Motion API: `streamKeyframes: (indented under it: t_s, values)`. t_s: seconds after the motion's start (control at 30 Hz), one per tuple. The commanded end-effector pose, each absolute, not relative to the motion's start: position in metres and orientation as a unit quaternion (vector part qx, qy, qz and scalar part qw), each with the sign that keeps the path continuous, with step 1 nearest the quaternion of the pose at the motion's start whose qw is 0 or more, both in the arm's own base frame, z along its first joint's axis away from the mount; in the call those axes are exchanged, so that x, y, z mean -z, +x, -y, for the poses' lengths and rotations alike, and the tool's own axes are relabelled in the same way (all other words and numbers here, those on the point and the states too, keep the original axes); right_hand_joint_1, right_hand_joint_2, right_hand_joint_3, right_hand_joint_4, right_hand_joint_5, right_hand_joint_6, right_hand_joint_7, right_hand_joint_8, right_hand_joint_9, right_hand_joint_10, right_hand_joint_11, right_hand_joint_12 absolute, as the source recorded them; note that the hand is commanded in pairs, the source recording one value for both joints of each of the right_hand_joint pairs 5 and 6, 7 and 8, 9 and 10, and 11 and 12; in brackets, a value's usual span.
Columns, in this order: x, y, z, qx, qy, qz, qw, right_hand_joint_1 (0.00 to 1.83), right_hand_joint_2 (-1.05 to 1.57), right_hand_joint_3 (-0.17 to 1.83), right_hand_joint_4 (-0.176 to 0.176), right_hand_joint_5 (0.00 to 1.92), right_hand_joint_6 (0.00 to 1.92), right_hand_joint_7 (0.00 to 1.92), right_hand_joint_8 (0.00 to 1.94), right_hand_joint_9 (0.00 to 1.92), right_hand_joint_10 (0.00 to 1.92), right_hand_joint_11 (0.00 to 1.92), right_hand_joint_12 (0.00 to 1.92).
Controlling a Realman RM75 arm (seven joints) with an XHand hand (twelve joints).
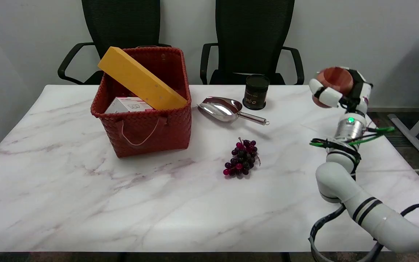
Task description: Place the wooden mortar into the brown storage basket.
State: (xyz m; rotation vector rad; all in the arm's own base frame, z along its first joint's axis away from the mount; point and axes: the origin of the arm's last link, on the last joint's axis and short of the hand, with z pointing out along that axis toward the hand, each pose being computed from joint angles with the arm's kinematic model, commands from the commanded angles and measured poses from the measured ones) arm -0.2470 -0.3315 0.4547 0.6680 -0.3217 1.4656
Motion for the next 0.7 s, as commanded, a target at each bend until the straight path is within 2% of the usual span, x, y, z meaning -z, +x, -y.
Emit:
streamKeyframes:
  t_s: [0.03, 0.33, 0.7]
  values:
    - [-0.399, -0.164, 0.408, -0.650, 0.447, 0.148, 0.597, 1.29, 1.12, 1.36, 0.000, 1.12, 1.12, 0.98, 0.98, 0.73, 0.73, 0.71, 0.71]
    - [-0.351, -0.139, 0.457, -0.640, 0.499, 0.187, 0.553, 1.28, 1.12, 1.32, 0.000, 1.13, 1.13, 0.98, 0.98, 0.79, 0.79, 0.75, 0.75]
    - [-0.281, -0.137, 0.497, -0.601, 0.538, 0.247, 0.537, 1.29, 1.03, 1.34, 0.000, 1.13, 1.13, 0.96, 0.96, 0.77, 0.77, 0.67, 0.67]
